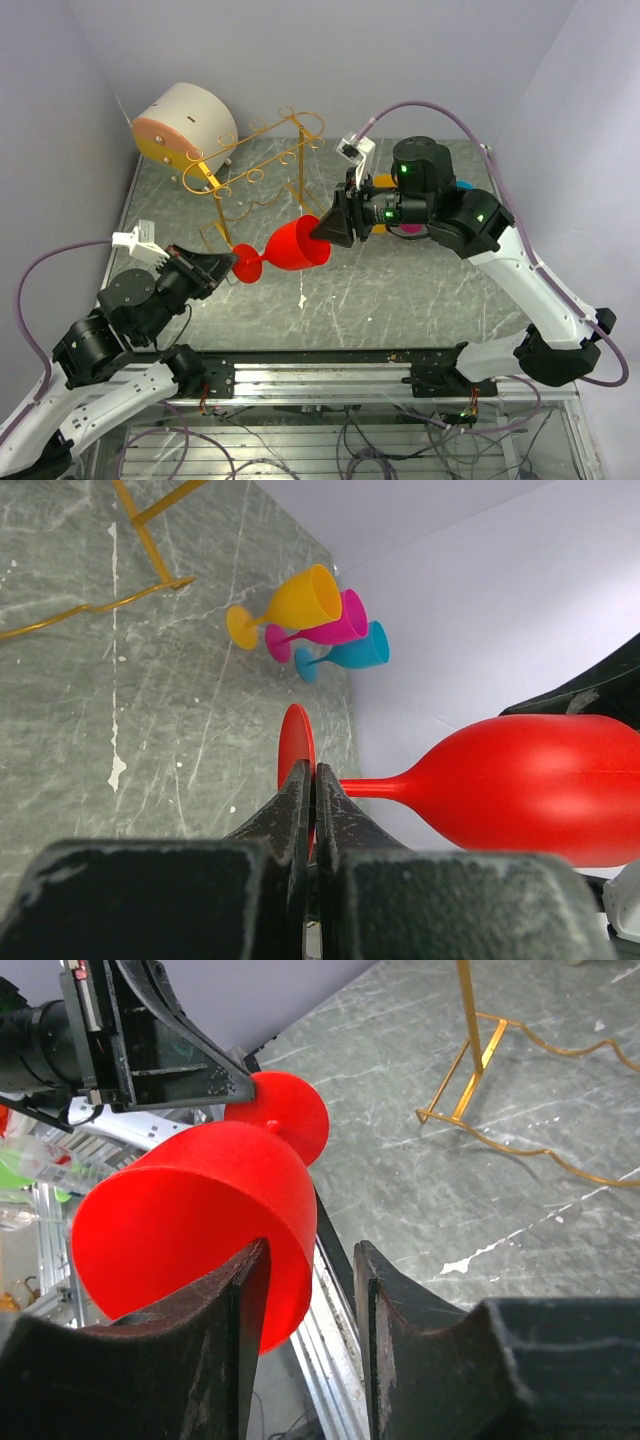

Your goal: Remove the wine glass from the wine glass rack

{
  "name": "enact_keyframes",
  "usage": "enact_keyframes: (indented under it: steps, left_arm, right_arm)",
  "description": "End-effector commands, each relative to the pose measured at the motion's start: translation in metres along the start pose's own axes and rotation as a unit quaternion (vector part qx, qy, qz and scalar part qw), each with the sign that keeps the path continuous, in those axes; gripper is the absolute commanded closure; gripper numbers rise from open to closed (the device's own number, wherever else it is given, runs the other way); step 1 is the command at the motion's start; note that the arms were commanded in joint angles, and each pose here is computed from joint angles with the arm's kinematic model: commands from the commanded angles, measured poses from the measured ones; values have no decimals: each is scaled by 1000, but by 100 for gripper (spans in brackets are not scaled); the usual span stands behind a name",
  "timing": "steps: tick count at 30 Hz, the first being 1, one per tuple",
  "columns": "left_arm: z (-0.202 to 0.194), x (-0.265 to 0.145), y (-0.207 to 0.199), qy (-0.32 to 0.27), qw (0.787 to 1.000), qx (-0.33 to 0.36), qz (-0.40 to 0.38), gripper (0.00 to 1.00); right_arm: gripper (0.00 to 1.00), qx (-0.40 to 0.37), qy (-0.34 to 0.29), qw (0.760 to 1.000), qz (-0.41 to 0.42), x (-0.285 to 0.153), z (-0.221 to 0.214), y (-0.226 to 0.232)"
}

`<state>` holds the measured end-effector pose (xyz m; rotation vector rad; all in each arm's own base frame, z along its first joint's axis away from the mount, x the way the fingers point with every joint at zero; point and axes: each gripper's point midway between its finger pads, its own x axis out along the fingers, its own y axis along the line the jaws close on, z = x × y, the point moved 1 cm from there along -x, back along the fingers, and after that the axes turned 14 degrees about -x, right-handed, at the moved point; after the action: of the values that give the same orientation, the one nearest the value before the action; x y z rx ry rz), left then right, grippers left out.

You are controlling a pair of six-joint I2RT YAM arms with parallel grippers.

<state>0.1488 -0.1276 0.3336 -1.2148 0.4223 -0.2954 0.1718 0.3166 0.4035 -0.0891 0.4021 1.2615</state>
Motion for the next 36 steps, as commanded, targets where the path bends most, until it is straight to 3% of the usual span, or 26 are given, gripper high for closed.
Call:
enact_keyframes:
  steps: [1, 4, 7, 10, 12, 16, 21, 25, 30, 36]
  left_arm:
    - [-2, 6, -21, 5, 999, -1, -34, 93]
    - [-5, 10, -22, 12, 999, 4, -32, 93]
    - [-5, 14, -15, 7, 1000, 20, -9, 89]
    - [0, 20, 3, -6, 997, 59, 53, 65]
    - [3, 24, 16, -13, 990, 93, 101, 59]
    - [5, 33, 31, -15, 976, 148, 159, 58]
    - [6, 36, 33, -19, 976, 164, 143, 60]
    - [13, 33, 36, -34, 972, 187, 139, 60]
    - [23, 29, 42, -50, 964, 221, 140, 61]
    - [30, 23, 62, -70, 955, 247, 150, 62]
  right_arm:
    - [68, 4, -2, 1000, 16, 6, -4, 3]
    - [100, 9, 18, 1000, -11, 10, -13, -8]
    - [100, 9, 35, 995, -90, 2, -18, -32]
    - [100, 4, 68, 975, -212, -19, -29, -70]
    - [100, 13, 89, 956, -281, -38, -39, -99]
    - [100, 71, 85, 924, -365, -88, -53, -164]
    - [100, 122, 51, 862, -489, -148, -45, -224]
    - [100, 171, 20, 835, -523, -177, -39, -275]
    - [100, 241, -12, 767, -594, -241, -52, -345]
    - [100, 320, 16, 668, -671, -309, -127, -394]
